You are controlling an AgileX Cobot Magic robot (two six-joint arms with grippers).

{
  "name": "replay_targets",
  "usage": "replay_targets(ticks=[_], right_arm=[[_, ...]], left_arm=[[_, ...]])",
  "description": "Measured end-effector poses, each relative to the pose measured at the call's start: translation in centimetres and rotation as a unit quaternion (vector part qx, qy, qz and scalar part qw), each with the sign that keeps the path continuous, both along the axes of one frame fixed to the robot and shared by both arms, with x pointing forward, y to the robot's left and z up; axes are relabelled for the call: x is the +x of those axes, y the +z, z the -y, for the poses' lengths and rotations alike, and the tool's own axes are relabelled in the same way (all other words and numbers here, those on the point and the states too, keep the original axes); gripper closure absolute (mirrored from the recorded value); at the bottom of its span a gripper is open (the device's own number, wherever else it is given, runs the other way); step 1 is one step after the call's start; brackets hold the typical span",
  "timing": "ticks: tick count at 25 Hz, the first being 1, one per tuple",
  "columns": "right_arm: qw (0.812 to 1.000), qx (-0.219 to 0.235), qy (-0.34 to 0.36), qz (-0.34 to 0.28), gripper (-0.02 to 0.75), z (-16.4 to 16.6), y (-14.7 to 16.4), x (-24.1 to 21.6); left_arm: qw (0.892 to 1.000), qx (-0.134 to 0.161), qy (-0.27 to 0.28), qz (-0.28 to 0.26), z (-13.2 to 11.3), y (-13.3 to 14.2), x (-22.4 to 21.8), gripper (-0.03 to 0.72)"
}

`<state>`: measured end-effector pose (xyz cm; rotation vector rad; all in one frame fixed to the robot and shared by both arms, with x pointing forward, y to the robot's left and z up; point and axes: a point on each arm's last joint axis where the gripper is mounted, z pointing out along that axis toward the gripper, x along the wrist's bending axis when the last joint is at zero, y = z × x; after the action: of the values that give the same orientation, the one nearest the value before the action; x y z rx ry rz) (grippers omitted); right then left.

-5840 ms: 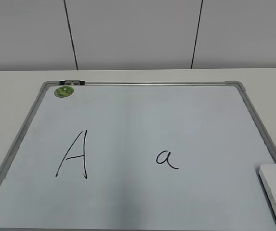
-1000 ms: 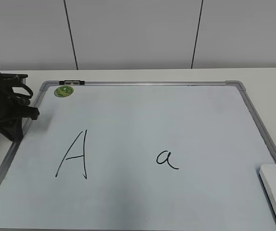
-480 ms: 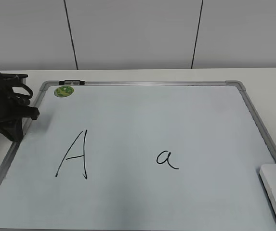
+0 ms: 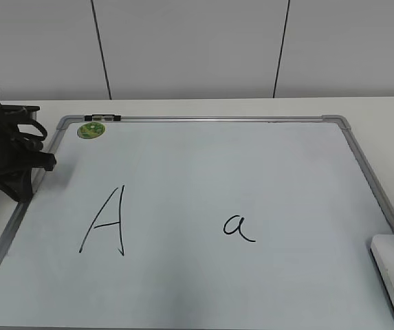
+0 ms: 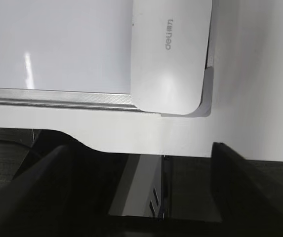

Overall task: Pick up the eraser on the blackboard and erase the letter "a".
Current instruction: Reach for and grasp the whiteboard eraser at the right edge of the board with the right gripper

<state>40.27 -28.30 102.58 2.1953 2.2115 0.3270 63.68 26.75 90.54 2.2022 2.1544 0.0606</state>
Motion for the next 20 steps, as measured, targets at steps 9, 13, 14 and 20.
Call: replay_targets(ticks=[9,13,14,20], right_arm=[[1.0,-0.003,-0.012,-0.021,0.076,0.0,-2.8,3.0],[0.999,-0.004,-0.016,-0.029,0.076,0.0,-3.7,3.8],[0.999,-0.005,-0.017,-0.029,0.076,0.0,-3.9,4.0],[0.999,-0.007,-0.023,-0.042,0.076,0.1,-4.9,5.4]], left_arm=[[1.0,-0.001,0.0,0.0,0.0,0.0,0.0,0.633],[1.0,-0.001,0.0,0.0,0.0,0.0,0.0,0.633],[1.0,-0.001,0.0,0.0,0.0,0.0,0.0,0.633],[1.0,-0.001,0.0,0.0,0.0,0.0,0.0,0.633]])
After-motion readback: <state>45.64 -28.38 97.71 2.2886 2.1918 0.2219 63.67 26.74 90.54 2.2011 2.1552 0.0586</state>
